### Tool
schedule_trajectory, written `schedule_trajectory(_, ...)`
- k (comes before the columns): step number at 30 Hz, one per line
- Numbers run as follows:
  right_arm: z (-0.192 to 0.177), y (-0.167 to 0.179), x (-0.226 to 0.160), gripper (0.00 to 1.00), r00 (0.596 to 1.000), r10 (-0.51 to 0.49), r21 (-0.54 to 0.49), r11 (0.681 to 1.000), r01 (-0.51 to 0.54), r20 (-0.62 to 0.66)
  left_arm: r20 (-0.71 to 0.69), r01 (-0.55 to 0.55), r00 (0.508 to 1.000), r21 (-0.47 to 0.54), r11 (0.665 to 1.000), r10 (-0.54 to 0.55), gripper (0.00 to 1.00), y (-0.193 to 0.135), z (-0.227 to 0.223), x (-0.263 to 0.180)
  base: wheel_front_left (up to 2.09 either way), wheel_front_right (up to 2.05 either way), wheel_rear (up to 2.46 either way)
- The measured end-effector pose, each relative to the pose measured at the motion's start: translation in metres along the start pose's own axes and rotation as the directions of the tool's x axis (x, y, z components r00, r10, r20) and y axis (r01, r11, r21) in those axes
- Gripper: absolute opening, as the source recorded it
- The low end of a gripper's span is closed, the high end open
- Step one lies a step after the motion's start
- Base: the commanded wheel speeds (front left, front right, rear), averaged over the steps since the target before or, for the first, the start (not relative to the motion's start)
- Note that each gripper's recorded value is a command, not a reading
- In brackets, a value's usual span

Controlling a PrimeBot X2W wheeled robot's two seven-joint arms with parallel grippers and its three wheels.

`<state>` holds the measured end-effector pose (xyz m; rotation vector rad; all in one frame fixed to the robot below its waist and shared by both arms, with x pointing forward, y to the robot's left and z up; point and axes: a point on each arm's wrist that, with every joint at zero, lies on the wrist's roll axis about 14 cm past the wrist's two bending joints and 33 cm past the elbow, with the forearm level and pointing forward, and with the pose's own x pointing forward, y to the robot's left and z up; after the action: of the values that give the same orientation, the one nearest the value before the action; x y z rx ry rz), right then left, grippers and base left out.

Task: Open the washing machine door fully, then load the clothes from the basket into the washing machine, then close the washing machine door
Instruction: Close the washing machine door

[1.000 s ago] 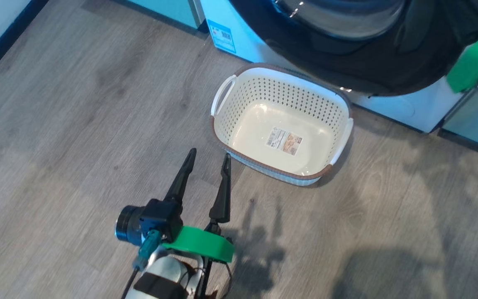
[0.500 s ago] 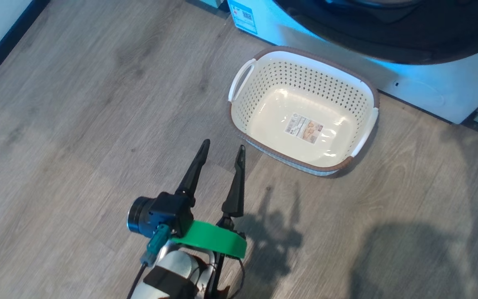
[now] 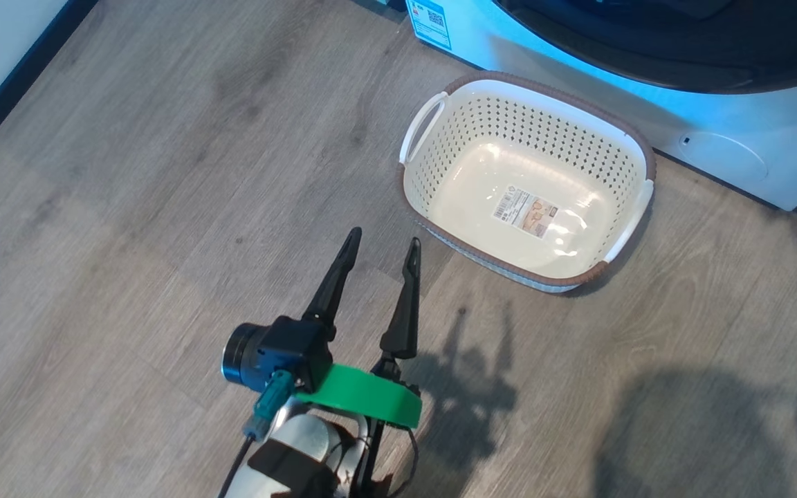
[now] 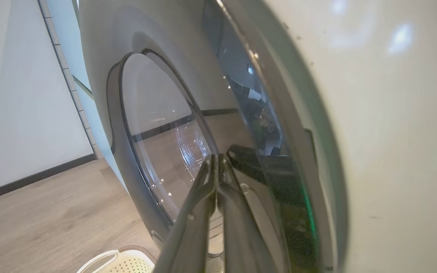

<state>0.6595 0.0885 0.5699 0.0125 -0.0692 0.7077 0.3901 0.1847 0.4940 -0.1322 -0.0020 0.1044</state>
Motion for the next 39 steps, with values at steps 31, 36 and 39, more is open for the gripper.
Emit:
schedule_trajectory(31, 0.002, 0.014, -0.114, 0.0, 0.99, -0.031, 0.034, 0.999, 0.026, 0.137, 0.07, 0.084, 0.994, 0.005, 0.996, -0.084, 1.0, -0.019, 0.019, 0.002, 0.0, 0.0, 0.0)
schedule_trajectory(36, -0.005, 0.013, -0.152, 0.44, 0.985, -0.096, 0.064, 0.994, 0.087, 0.142, 0.069, 0.124, 0.99, -0.005, 0.992, -0.123, 1.0, -0.029, 0.018, 0.001, 0.0, 0.0, 0.0)
schedule_trajectory(39, -0.01, 0.008, -0.175, 0.9, 0.979, -0.151, 0.088, 0.986, 0.14, 0.137, 0.071, 0.141, 0.988, -0.005, 0.99, -0.14, 1.0, -0.033, 0.018, 0.002, 0.0, 0.0, 0.0)
